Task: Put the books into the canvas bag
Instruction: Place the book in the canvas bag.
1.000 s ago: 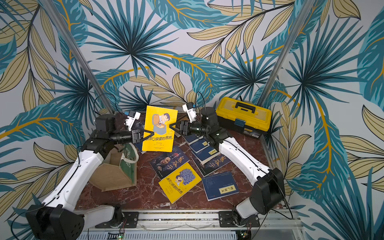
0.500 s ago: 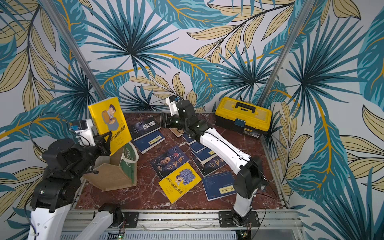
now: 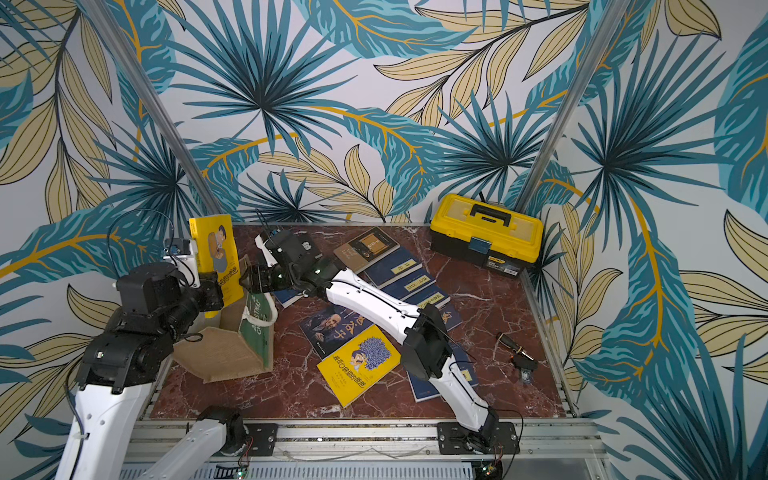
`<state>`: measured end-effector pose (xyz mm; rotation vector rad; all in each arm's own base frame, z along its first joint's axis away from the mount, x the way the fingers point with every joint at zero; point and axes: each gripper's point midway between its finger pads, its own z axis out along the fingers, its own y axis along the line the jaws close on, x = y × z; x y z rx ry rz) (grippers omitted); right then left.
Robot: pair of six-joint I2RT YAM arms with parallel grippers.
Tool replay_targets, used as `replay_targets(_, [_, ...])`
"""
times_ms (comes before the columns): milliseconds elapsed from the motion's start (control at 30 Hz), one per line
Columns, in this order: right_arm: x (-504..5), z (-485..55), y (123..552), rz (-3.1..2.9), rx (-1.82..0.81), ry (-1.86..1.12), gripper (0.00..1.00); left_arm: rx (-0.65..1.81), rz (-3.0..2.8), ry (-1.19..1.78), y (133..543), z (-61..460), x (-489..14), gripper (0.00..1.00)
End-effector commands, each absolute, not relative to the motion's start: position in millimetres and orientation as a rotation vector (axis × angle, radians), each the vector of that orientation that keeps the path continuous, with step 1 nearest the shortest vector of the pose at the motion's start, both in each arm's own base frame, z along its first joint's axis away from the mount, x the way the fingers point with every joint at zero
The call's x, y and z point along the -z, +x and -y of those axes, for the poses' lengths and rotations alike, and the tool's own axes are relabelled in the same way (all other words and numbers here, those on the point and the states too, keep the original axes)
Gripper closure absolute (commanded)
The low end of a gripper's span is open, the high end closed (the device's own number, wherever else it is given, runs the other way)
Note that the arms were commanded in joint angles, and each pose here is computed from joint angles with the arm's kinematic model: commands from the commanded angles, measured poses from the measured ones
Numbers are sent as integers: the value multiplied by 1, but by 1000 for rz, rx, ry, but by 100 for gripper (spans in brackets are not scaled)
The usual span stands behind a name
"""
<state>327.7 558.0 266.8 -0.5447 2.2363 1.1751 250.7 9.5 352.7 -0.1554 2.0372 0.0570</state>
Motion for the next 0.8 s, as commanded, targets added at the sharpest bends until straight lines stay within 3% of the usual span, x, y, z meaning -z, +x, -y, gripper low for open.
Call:
replay_targets(0, [-253,-555,331,-2283,-1115,-531,32,-68,-1984,-171,238,-14,-362,100])
replay_targets(467, [-230,-552,327,-2342,-1053,-564,49,-3,-2173,-132,222,-2,-321,100])
replay_targets(767, [-220,-560,318,-2351,-1041,-606,42,94,-2243,-148,225,11,-310,100])
